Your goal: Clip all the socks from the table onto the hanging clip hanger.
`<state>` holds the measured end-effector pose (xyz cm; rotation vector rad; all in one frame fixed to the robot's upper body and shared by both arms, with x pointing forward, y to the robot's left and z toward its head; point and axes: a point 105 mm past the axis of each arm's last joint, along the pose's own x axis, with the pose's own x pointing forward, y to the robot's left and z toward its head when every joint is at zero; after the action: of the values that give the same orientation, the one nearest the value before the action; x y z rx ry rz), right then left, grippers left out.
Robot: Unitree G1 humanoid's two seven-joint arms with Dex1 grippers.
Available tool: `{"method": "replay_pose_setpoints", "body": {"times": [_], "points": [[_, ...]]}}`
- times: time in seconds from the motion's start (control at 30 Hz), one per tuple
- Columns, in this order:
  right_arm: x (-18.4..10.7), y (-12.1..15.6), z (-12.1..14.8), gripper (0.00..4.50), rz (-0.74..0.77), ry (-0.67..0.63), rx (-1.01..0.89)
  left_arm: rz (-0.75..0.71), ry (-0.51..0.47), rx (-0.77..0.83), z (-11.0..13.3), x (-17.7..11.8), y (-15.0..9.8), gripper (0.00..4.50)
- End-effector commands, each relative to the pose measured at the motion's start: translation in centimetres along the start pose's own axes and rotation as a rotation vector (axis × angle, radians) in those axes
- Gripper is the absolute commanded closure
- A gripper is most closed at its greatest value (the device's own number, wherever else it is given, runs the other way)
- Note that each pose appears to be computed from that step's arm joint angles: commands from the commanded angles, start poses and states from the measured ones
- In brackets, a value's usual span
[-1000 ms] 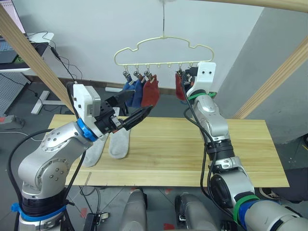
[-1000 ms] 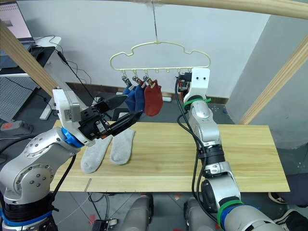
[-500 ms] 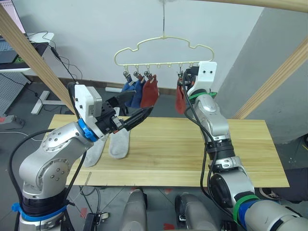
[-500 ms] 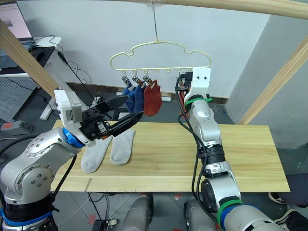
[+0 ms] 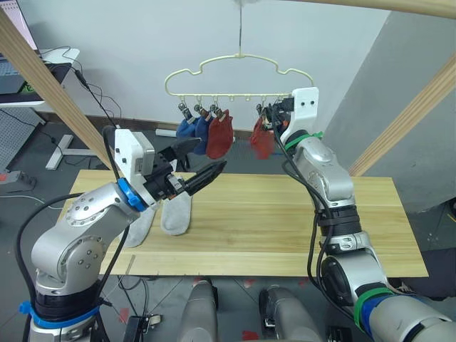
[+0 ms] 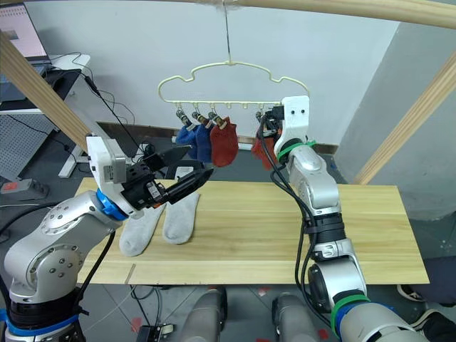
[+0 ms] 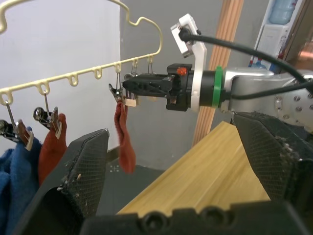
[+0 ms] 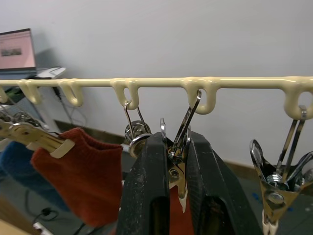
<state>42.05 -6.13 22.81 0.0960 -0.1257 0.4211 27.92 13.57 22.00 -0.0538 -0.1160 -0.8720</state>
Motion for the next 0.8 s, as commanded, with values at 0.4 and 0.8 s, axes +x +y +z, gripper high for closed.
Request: {"method": "replay_pose_setpoints", "body": {"times": [0.4, 0.8], "points": [[-2.2, -0.1, 3.1, 4.38, 0.149, 0.057, 0.064, 0.468, 0.365, -0.031, -12.2, -4.3, 8.7, 0.0], [-2.7, -0.4, 2.1, 4.38, 0.065, 0.08, 0.105, 0.624, 0.446, 0.016, -17.5, -2.3, 13.6, 0.0]]}}
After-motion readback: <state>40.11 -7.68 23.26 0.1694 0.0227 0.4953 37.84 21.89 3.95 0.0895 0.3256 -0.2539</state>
